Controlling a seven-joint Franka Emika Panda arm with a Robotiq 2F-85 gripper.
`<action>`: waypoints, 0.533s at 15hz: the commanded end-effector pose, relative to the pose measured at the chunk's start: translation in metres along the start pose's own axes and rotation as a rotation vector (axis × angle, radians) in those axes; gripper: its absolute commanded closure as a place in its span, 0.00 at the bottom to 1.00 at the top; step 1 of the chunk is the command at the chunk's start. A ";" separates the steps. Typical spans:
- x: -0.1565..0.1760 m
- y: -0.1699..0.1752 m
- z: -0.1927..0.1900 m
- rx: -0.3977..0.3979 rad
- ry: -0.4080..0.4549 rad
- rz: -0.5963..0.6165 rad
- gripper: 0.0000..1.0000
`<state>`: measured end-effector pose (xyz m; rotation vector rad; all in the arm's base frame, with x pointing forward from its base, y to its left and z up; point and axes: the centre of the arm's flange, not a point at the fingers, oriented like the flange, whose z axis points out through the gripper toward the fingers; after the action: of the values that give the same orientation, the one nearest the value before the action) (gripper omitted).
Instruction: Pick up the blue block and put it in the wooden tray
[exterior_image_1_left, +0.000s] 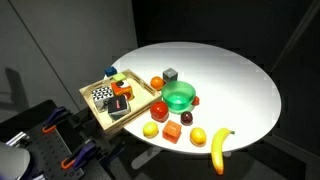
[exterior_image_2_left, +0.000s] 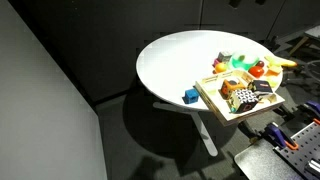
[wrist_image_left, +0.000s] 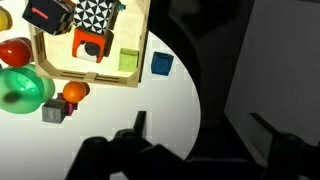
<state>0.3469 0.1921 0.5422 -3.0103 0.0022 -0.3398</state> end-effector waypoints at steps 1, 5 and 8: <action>0.000 0.000 0.000 0.000 0.001 0.000 0.00; 0.000 0.000 0.000 0.000 0.001 0.000 0.00; 0.012 -0.004 0.005 0.002 -0.013 0.007 0.00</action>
<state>0.3477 0.1922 0.5411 -3.0111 0.0023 -0.3350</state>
